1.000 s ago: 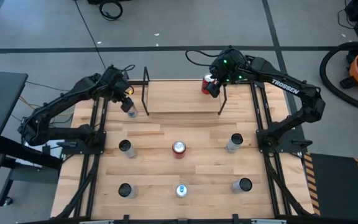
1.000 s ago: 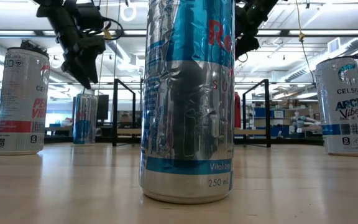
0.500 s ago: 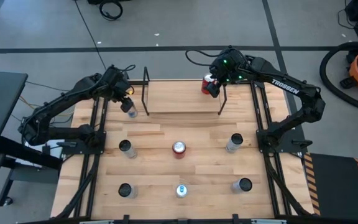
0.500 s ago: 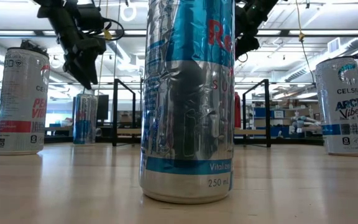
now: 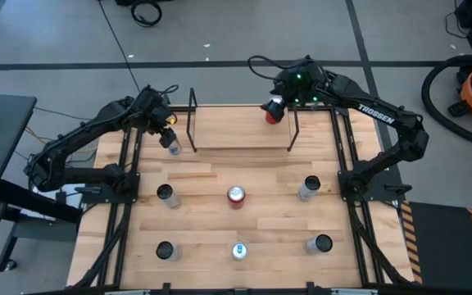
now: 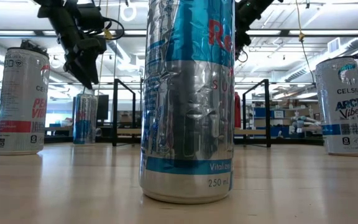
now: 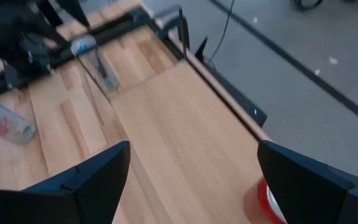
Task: Place canned beverage on shelf
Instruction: Put the top blue soda can on the shelf
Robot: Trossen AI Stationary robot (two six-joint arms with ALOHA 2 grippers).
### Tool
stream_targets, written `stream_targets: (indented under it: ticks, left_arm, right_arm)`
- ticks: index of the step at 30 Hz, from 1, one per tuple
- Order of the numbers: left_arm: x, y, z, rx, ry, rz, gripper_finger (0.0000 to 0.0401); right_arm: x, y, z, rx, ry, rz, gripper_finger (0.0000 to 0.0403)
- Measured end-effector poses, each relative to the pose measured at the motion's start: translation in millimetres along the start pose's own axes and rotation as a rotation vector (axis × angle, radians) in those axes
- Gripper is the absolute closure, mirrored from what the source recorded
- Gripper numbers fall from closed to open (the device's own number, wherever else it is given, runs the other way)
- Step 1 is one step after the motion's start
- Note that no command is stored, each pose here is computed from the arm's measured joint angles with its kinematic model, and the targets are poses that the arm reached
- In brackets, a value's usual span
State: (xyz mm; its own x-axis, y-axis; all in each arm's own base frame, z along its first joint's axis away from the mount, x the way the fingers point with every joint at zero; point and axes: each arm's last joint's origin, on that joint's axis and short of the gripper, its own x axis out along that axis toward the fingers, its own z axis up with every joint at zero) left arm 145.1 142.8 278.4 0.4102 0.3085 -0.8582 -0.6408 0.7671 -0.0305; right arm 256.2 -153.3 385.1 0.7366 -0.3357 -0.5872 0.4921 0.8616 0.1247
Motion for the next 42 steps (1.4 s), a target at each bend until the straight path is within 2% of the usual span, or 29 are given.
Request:
stream_targets:
  ticks: [11,16,20,24,31,35,42]
  left_arm:
    - [0,0,1,-0.021,-0.009,0.003,0.0112]
    - [0,2,1,-0.032,-0.011,0.05,0.0113]
    - [0,-1,1,-0.023,-0.011,0.028,0.0112]
    - [0,-2,1,-0.018,-0.01,0.02,0.0093]
    - [4,-2,-3,-0.03,0.022,0.029,0.0051]
    - [16,1,-16,-0.058,0.08,0.034,0.0046]
    - [18,-1,-13,-0.043,0.036,0.028,0.0046]
  right_arm:
    - [-2,2,21,-0.022,-0.22,0.018,0.0042]
    - [-5,3,30,-0.031,-0.313,0.026,0.0042]
    - [-7,4,36,-0.037,-0.376,0.031,0.0042]
    - [-9,4,40,-0.042,-0.427,0.036,0.0042]
    - [-11,5,45,-0.047,-0.479,0.04,0.0042]
    - [-12,5,46,-0.048,-0.489,0.041,0.0042]
    - [-12,5,46,-0.048,-0.49,0.041,0.0042]
